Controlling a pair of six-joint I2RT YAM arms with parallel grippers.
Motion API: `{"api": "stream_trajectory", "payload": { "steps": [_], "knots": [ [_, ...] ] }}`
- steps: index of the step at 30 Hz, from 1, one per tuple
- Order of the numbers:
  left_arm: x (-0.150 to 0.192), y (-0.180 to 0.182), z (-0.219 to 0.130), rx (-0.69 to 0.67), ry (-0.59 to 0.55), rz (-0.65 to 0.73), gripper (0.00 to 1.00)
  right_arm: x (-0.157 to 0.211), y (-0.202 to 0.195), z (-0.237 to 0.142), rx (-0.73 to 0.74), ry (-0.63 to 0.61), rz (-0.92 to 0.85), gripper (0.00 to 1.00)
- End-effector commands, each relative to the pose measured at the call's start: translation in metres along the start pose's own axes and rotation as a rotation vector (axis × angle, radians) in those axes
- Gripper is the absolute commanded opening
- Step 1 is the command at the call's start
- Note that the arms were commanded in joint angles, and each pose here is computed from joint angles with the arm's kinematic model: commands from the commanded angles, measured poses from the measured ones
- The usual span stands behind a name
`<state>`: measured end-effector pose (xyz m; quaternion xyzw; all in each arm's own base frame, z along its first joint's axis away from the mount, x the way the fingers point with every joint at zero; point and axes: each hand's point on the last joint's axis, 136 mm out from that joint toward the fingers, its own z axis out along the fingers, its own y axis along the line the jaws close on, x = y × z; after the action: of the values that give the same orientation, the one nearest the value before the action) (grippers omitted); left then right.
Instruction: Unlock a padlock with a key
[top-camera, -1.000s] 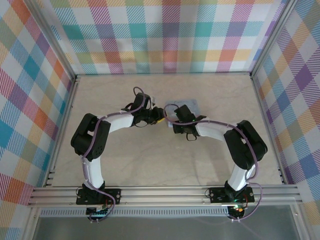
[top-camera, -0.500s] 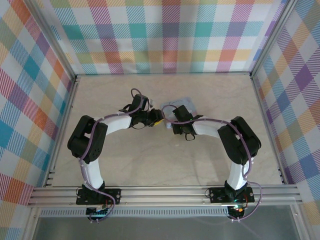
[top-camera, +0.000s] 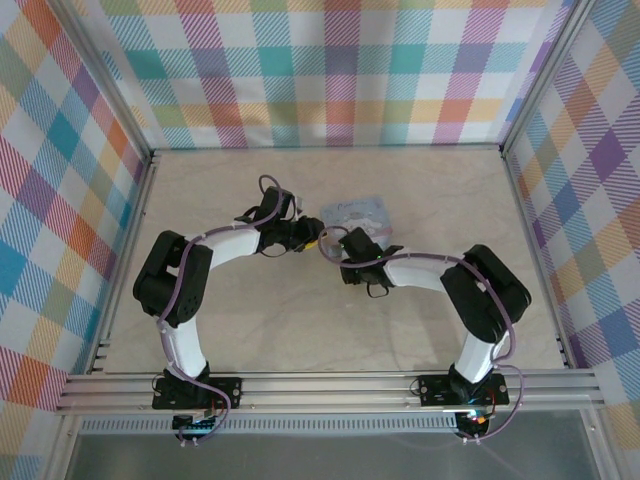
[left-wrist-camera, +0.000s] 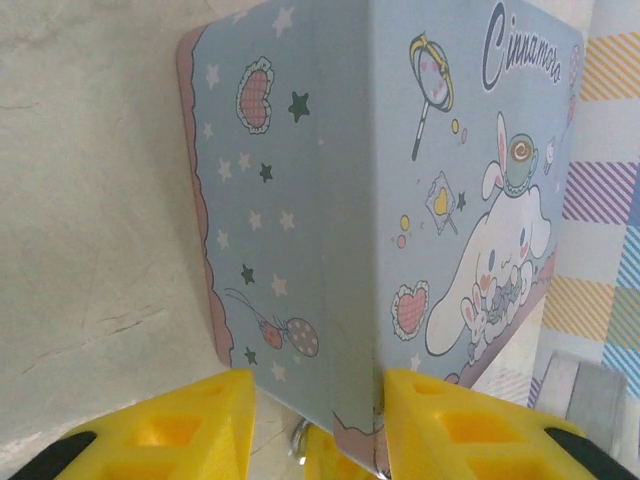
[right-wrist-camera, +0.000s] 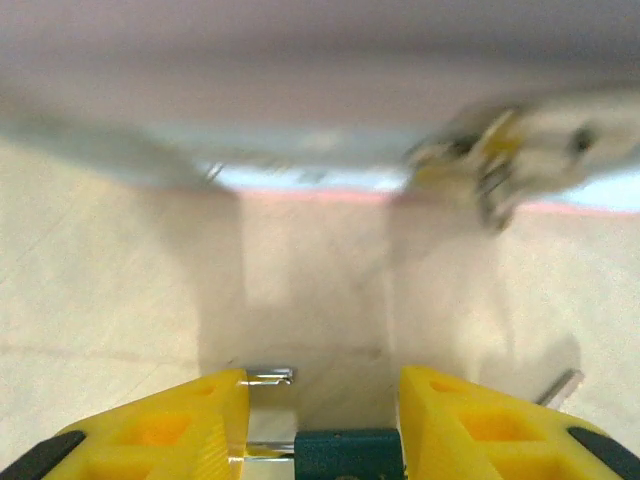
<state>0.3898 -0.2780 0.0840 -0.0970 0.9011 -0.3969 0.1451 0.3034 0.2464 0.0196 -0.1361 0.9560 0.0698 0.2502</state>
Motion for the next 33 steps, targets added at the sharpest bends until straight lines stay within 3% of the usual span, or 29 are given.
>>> {"api": "stream_trajectory", "payload": {
  "steps": [1,10,14,22,24,33],
  "knots": [
    [-0.006,0.028,0.0,-0.093,-0.002,-0.029,0.38,0.035,0.013,-0.009,-0.026,0.083,0.013,0.43],
    [-0.015,0.031,0.004,-0.109,-0.014,-0.021,0.39,0.045,0.034,-0.028,-0.046,0.069,0.014,0.47],
    [-0.019,0.032,-0.004,-0.126,-0.046,-0.01,0.47,0.028,0.031,-0.044,-0.029,0.019,0.012,0.53],
    [-0.033,0.028,-0.04,-0.145,-0.132,0.026,0.58,-0.01,0.023,-0.087,-0.004,-0.093,-0.018,0.66],
    [-0.035,0.024,-0.049,-0.151,-0.155,0.053,0.68,-0.019,0.019,-0.096,-0.003,-0.118,-0.015,0.69],
    [-0.043,0.018,-0.095,-0.201,-0.235,0.126,0.72,-0.057,-0.02,-0.134,0.003,-0.226,0.058,0.77]
  ]
}}
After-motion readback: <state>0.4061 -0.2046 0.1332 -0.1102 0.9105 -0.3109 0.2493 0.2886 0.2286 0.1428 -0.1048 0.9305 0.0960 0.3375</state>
